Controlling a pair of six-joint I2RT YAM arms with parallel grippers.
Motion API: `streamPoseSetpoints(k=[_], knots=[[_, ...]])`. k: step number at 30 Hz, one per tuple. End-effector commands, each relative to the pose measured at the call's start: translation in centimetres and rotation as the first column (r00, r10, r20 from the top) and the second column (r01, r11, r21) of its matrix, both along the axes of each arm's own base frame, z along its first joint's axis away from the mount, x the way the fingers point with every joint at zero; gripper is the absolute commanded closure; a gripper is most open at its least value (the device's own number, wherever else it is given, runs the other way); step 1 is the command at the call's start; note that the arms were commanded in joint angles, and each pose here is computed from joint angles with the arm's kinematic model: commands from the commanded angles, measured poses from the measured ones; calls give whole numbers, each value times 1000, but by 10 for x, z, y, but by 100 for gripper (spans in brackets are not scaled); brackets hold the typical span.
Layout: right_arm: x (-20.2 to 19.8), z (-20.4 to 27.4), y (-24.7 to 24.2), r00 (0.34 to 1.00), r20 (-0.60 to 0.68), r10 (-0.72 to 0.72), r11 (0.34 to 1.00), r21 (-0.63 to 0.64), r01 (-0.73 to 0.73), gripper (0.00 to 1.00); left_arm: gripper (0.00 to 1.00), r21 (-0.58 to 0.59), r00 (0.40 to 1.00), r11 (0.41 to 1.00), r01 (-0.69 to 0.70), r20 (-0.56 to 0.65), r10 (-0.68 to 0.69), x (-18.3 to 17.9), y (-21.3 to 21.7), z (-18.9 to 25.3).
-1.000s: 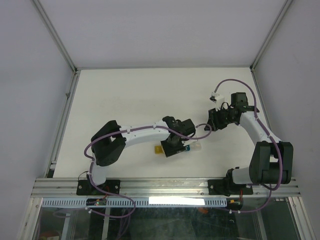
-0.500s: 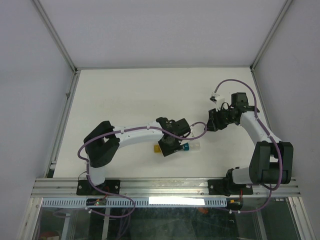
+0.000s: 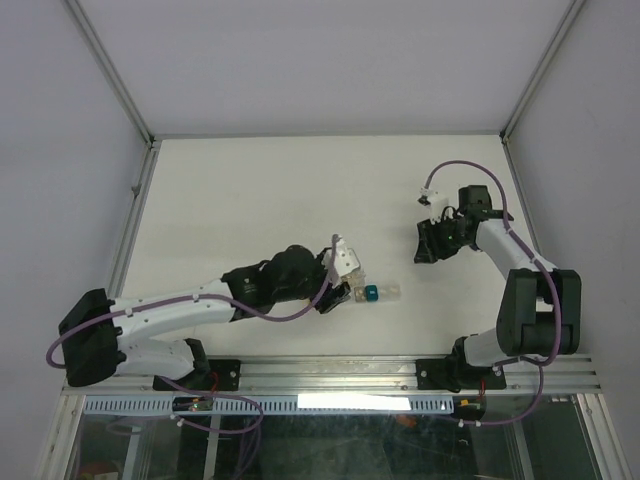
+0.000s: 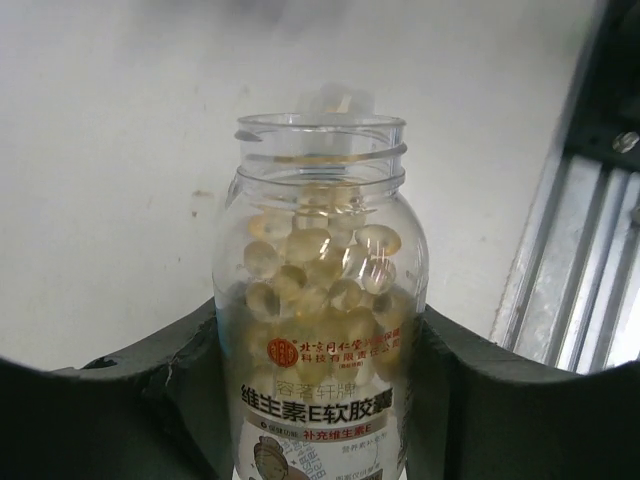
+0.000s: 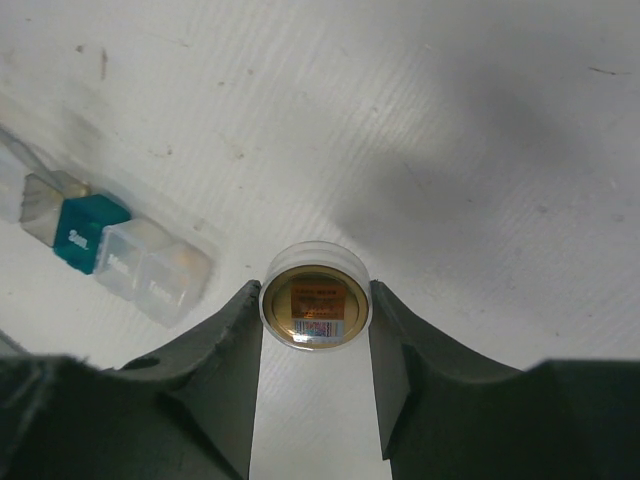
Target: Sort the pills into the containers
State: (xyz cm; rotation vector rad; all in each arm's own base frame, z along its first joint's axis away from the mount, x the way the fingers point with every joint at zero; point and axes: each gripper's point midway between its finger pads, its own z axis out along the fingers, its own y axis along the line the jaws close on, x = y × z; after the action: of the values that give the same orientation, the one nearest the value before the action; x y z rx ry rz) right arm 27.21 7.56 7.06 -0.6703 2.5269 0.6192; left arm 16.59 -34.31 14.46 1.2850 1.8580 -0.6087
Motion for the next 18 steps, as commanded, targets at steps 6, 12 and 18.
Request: streamPoseSetpoints(k=[6, 12, 18], knots=[[28, -16, -22, 996, 51, -73, 979, -189, 81, 58, 100, -632, 968, 745, 214, 237, -78, -33, -18, 103], [26, -11, -20, 997, 51, -57, 983, -172, 65, 29, 100, -695, 941, 642, 324, 308, -141, -57, -5, 114], [6, 54, 8, 964, 238, 116, 992, 21, -125, 17, 100, -695, 911, 589, 412, 340, -235, -75, -6, 118]])
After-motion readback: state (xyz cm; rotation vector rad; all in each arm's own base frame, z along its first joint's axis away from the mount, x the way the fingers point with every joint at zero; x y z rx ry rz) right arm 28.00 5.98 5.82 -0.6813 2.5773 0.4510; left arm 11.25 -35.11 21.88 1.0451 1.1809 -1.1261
